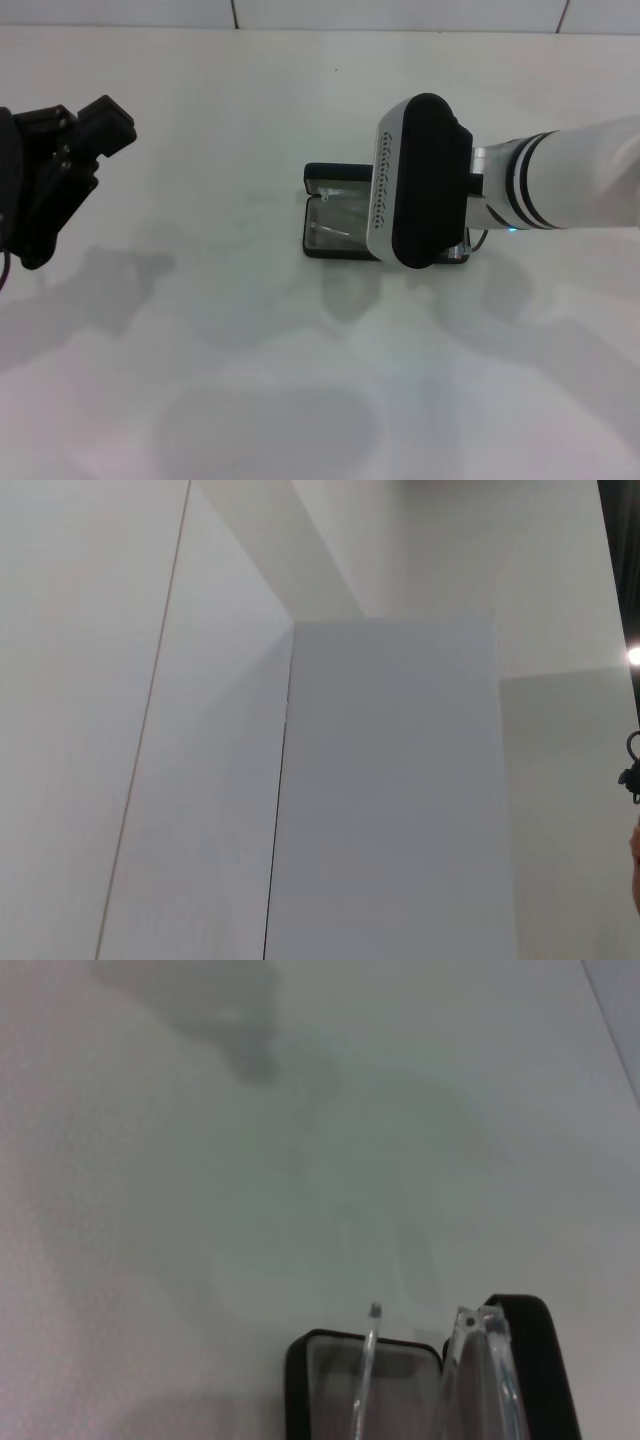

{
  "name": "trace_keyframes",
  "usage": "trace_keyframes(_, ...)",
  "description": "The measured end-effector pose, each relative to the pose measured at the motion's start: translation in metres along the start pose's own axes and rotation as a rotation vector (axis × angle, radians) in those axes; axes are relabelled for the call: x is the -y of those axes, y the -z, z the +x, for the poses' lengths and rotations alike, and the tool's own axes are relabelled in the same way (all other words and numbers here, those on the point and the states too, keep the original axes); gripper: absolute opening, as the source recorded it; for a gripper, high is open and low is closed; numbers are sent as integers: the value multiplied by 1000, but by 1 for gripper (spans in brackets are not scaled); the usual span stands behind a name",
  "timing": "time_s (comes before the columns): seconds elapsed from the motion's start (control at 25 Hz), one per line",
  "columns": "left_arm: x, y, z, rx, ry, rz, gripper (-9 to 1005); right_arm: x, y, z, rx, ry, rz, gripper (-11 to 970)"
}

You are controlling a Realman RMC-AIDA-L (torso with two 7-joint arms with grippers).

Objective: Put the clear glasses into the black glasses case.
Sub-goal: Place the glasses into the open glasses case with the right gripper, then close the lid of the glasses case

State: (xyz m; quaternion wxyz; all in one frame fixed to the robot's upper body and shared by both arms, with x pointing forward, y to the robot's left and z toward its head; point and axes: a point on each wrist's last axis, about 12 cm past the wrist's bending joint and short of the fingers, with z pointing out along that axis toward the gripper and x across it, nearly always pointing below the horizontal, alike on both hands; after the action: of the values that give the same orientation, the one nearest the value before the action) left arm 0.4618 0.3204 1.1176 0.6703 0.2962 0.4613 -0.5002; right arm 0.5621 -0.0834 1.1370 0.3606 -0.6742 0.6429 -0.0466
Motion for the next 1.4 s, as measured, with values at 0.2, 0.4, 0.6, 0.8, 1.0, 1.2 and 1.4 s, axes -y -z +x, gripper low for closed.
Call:
trace_keyframes(0.2,1,1,1,0,2,-3,53,0,-1,1,0,-11,1,123)
trace_keyframes(0.4,1,1,1,1,2,-3,53,0,-1,2,-6,-11,7,123)
trace_keyframes(0.6,1,1,1,1,2,-3,53,0,-1,1,-7,-3,11,124)
trace_keyframes(0.8,1,1,1,1,2,-3,54,0,0,1,-12,16,24,131)
trace_keyframes(1.0,1,1,1,1,-1,-5,54,0,1,0,-11,21,24,191)
trace_keyframes(1.2,2,2,1,1,-2,-8,54,-1,2,-1,-12,29,24,219)
trace_keyframes(1.4,3,3,1,0,-8,-12,54,-6,5,-5,3,36,17,216)
